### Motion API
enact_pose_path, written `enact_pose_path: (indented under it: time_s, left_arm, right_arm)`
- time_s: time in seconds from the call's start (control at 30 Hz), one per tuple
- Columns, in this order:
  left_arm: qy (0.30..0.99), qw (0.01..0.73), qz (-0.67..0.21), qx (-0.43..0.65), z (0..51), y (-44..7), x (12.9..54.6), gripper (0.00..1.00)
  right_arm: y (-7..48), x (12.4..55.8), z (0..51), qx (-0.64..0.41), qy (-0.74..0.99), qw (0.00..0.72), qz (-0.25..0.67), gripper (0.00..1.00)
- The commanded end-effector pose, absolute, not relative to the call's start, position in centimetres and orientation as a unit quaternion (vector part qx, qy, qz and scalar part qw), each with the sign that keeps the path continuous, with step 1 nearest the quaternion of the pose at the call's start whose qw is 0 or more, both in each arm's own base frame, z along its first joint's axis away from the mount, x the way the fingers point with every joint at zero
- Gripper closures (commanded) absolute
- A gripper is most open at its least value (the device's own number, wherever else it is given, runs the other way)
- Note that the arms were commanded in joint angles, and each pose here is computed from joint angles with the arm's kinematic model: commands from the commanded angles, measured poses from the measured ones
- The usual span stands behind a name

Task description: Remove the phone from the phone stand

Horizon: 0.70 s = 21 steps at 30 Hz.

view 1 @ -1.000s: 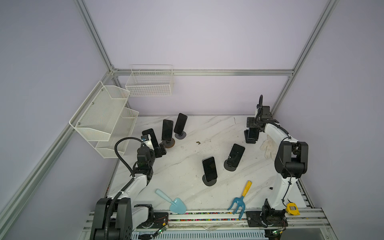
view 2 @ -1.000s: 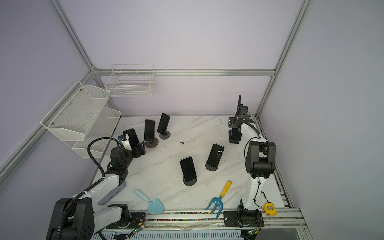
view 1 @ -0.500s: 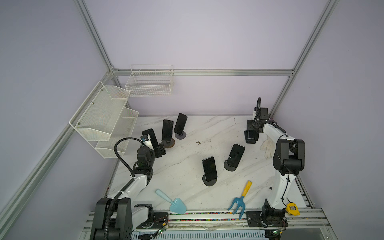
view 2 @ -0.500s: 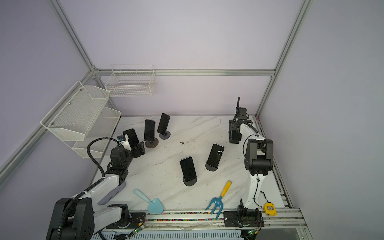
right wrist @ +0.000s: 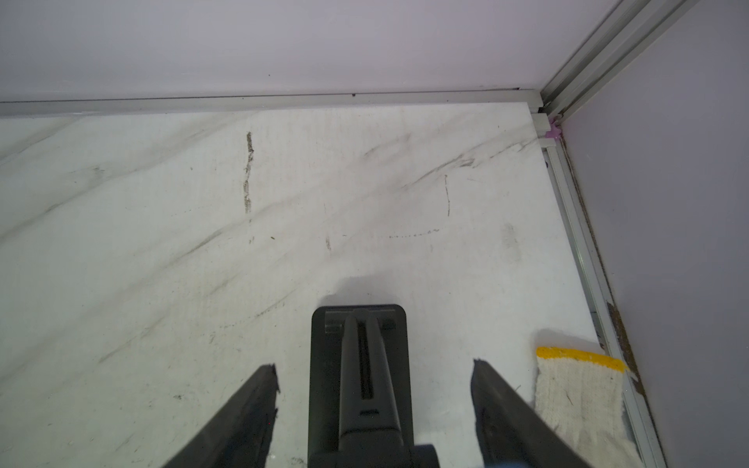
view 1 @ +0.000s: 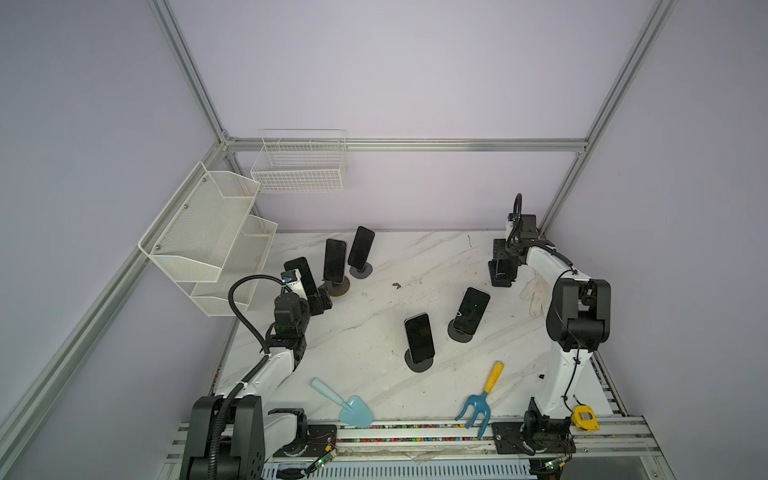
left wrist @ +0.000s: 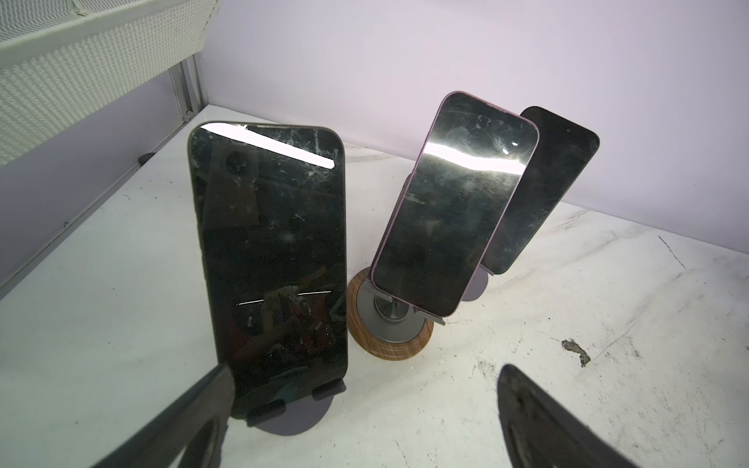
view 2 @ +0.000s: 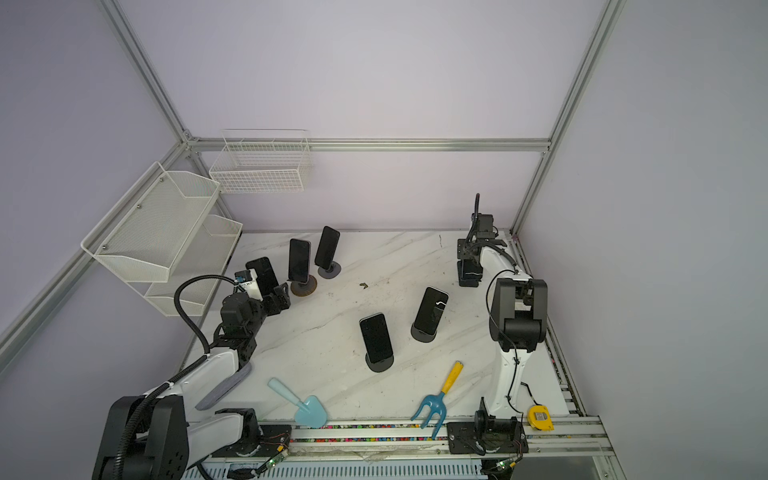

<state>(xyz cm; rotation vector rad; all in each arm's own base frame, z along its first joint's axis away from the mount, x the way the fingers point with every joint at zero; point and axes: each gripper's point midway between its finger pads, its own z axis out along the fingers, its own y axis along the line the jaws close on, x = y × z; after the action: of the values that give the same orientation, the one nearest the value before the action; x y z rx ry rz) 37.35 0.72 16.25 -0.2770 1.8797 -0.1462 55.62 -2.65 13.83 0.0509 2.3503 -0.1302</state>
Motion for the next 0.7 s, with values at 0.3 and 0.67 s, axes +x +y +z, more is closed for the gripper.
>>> enact_pose_path:
  time_s: [0.3,0.67]
  left_arm:
    - [0.794,0.591,-0.070,-0.120,16.9,0.5,37.5,0.00]
    - [0.794,0.591,-0.067,-0.124,16.9,0.7,37.5,0.00]
  right_arm:
    - [-0.2,54.7,24.3,0.008,0.883,0.469,0.022,0.30]
    - [8.6,53.5,28.7,-0.056,0.861,0.497,0.092,0.30]
